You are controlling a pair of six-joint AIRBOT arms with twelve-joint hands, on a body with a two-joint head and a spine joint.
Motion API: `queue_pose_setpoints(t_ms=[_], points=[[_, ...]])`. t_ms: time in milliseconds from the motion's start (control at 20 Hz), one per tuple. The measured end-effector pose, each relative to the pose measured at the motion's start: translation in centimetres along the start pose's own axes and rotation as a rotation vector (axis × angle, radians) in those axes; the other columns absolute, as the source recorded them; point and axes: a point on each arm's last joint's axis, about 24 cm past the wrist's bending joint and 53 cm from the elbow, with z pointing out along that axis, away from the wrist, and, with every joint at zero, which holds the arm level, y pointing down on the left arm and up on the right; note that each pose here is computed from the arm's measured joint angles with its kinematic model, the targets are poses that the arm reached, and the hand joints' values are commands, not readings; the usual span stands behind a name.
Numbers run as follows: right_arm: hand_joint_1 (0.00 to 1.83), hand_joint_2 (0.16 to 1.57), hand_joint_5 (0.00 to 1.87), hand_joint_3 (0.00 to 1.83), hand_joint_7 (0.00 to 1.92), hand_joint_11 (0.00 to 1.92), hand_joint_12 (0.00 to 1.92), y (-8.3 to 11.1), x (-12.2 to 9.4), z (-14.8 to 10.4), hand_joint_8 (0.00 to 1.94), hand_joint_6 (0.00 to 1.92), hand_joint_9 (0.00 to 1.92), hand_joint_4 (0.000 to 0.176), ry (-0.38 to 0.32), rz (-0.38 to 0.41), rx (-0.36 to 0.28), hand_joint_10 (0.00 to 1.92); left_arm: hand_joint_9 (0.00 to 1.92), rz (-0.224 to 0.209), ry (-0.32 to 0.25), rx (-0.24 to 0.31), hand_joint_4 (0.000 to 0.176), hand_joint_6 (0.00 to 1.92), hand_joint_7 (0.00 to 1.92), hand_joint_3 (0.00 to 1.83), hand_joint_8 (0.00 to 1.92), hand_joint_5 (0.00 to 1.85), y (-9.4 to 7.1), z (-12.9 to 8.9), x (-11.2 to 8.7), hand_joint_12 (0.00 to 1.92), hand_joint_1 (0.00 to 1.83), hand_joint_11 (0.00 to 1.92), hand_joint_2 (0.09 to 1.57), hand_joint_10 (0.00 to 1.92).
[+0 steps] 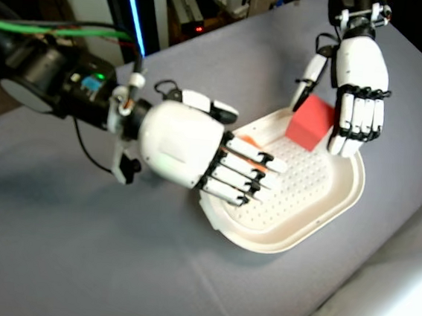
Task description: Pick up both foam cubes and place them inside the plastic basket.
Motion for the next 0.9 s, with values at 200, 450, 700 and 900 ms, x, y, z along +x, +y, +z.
queue_pose_setpoints(t_ms=[200, 450, 700, 900], points=[[0.0, 1.16, 0.0, 0.01, 0.0, 0.0, 0.0, 2.1, -1.1, -1.5, 0.0, 0.0, 0.0, 0.093, -0.042, -0.002, -0.033, 0.0, 0.0, -0.006, -0.046, 0.011, 0.092, 0.0, 0.0, 0.02, 0.0, 0.0, 0.2, -2.6, -1.3, 0.0, 0.24, 0.0, 1.2, 0.0], [0.06, 1.22, 0.0, 0.03, 0.0, 0.0, 0.0, 4.2, -2.9, -6.4, 0.0, 0.0, 0.0, 0.135, -0.132, -0.013, -0.114, 0.0, 0.0, -0.098, -0.145, 0.085, 0.093, 0.0, 0.0, 0.03, 0.0, 0.0, -0.4, -7.2, -2.5, 0.0, 0.32, 0.0, 1.29, 0.0], [0.46, 1.29, 0.0, 0.03, 0.0, 0.0, 0.0, 5.9, -5.3, -11.0, 0.0, 0.0, 0.0, 0.094, -0.27, 0.001, -0.186, 0.0, 0.0, -0.164, -0.297, 0.178, 0.119, 0.0, 0.0, 0.0, 0.0, 0.0, -1.7, -12.5, -5.2, 0.29, 0.43, 0.0, 1.36, 0.0], [0.44, 1.34, 0.0, 0.01, 0.0, 0.0, 0.22, 6.8, -6.8, -14.7, 0.0, 0.0, 0.0, 0.057, -0.367, 0.007, -0.228, 0.0, 0.03, -0.221, -0.407, 0.245, 0.145, 0.0, 0.0, 0.0, 0.0, 0.0, -2.2, -15.2, -7.2, 0.52, 0.44, 0.0, 1.26, 0.01]])
